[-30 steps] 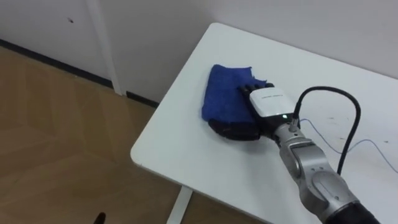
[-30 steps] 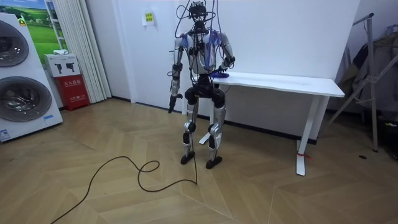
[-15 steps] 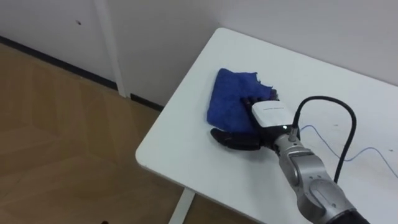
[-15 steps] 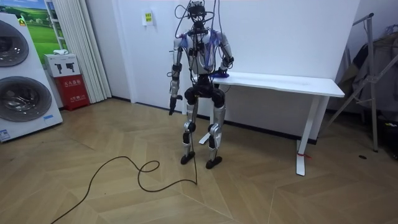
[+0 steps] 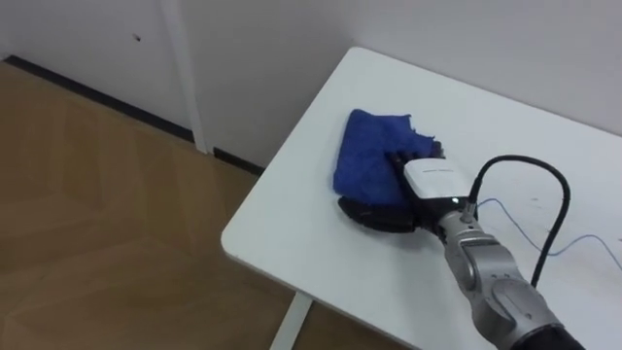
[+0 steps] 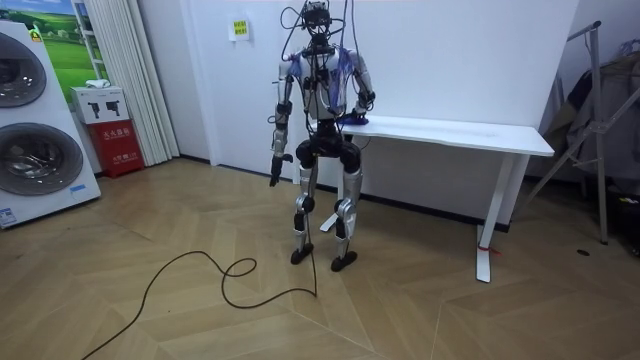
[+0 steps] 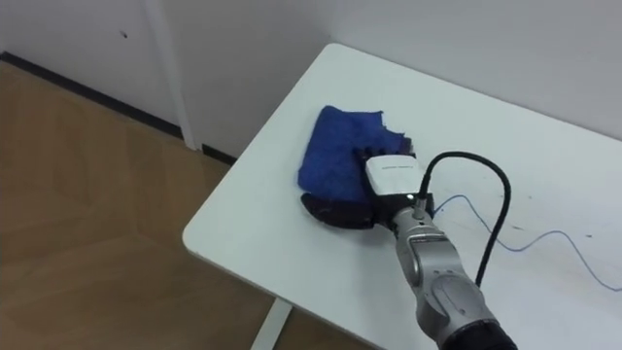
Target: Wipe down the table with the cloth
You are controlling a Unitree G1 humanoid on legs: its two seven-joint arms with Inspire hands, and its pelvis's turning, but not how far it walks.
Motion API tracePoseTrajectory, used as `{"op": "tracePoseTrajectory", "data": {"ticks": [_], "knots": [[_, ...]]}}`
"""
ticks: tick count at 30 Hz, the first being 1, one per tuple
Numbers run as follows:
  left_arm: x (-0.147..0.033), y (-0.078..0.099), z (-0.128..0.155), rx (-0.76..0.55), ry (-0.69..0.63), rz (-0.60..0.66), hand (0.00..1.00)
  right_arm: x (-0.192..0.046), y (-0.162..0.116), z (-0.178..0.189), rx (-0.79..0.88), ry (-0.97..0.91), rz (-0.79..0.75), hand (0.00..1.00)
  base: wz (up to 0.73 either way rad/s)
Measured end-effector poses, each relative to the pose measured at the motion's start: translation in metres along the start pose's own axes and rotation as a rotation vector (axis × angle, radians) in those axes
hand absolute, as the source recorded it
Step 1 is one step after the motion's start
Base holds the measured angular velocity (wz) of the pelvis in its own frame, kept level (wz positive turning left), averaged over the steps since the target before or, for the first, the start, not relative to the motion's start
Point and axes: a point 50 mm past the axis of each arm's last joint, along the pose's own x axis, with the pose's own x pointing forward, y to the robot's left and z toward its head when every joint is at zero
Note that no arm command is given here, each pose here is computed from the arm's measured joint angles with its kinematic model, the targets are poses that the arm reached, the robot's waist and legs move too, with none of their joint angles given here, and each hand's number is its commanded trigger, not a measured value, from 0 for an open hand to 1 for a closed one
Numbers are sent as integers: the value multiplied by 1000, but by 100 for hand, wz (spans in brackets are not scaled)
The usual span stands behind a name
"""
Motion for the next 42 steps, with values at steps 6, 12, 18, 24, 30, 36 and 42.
{"op": "tracePoseTrajectory", "data": {"ticks": [6,12,18,24,30,36,42], "knots": [[0,-2,-2,-15,9,-6,0,1,-17,-7,55,22,-77,0,1],[-1,-6,-6,-59,23,-11,0,5,-27,-9,87,33,-111,0,-1],[-2,-6,-9,-68,31,-8,0,7,-30,-11,113,62,-114,0,-1],[-4,-6,-17,-77,68,-8,0,7,-29,-13,113,81,-108,0,0],[-4,-5,-16,-76,69,-7,0,7,-15,-22,102,132,-48,0,3],[-4,-5,-14,-74,63,-12,0,6,0,-30,84,168,20,0,5],[-4,-5,-14,-72,60,-15,0,7,5,-34,68,186,24,0,8]]}}
